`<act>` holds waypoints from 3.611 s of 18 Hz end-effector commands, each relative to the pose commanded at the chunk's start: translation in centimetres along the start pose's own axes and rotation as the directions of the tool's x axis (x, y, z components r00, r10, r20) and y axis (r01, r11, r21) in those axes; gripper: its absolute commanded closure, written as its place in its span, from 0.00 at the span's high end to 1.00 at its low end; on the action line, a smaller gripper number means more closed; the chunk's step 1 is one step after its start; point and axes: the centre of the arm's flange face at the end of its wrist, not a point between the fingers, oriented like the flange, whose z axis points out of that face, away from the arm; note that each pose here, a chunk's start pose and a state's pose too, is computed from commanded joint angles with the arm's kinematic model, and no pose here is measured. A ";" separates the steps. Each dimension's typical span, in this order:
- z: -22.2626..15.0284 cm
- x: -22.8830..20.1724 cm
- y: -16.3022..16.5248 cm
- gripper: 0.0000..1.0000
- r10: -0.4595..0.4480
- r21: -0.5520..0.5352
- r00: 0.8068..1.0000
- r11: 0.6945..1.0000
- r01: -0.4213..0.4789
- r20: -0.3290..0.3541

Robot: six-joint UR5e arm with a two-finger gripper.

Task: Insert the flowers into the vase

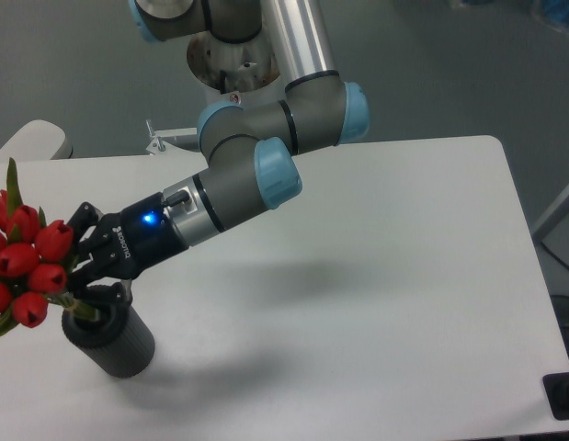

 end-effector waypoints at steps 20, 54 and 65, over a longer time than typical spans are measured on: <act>0.1 -0.3 5.0 0.27 -0.018 -0.008 1.000 1.000 0.018 -0.005; -4.4 -1.5 8.5 1.00 0.002 -0.024 0.997 1.000 0.000 0.073; -16.0 -1.3 2.4 1.00 0.169 -0.261 0.925 0.962 -0.080 0.340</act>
